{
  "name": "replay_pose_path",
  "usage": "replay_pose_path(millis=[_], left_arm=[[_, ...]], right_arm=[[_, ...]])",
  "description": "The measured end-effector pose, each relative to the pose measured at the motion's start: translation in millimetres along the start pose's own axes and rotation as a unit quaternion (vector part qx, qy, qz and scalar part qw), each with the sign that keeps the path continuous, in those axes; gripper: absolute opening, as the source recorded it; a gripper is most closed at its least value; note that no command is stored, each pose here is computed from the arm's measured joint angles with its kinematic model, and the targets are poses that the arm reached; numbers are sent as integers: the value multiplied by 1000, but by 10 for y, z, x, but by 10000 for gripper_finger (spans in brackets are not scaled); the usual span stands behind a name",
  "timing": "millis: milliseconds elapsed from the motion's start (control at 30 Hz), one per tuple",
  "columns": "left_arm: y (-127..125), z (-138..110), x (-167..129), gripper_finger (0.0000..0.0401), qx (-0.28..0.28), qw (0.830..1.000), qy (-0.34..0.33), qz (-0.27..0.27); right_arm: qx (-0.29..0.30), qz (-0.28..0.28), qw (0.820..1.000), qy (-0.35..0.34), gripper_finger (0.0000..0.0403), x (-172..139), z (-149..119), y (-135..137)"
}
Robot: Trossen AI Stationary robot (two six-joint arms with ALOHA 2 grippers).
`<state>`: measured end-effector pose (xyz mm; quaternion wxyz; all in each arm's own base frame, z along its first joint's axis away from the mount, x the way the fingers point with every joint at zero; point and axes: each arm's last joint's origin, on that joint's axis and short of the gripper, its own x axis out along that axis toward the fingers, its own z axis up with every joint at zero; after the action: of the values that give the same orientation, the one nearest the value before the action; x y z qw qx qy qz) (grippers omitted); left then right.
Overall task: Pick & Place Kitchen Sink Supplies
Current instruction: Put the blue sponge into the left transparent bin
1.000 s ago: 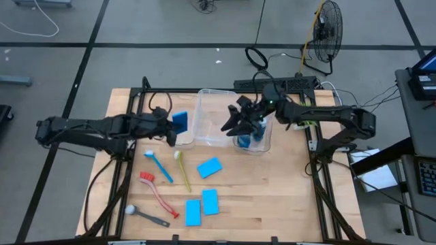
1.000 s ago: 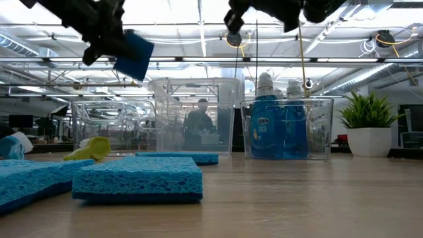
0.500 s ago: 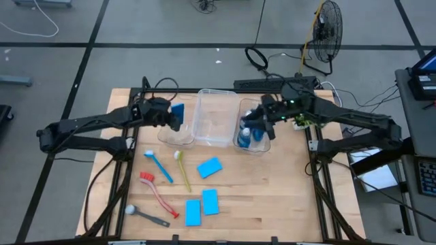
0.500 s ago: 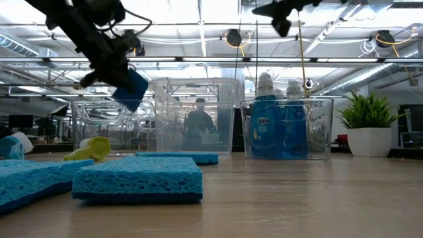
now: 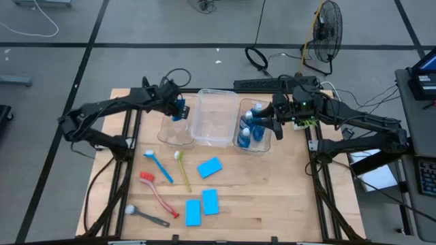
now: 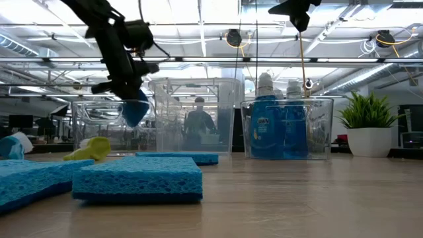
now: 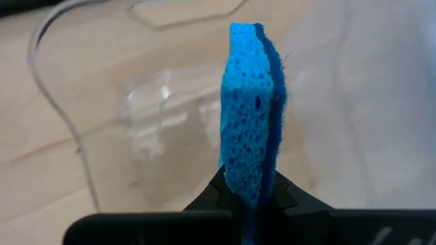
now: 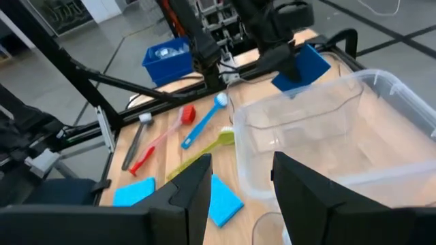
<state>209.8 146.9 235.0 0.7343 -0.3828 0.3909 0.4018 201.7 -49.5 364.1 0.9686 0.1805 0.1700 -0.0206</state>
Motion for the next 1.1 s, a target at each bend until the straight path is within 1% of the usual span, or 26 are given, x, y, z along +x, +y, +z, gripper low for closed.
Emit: replay_pose_path(millis=[100,200,500,667,767,933,1100], left_arm=[[20,43,70,9,-6,999,36,26],[35,55,151,9,-12,998,60,31],[148,114,340,8,-48,994,83,57],[199,149,488,8,-61,991,104,49],[205,158,556,8,-59,991,116,36],[200,188,571,12,-49,993,109,20],[211,200,571,16,-47,993,107,17]], right_arm=[[6,-3,1000,13,141,3,-27,-8],[9,-5,1000,17,141,7,-43,-14],[14,-11,999,34,141,57,-145,-58],[23,-10,999,30,141,102,-200,-86],[25,-8,999,25,141,122,-218,-97],[24,-6,999,21,141,125,-211,-96],[20,-2,1000,7,141,125,-185,-89]])
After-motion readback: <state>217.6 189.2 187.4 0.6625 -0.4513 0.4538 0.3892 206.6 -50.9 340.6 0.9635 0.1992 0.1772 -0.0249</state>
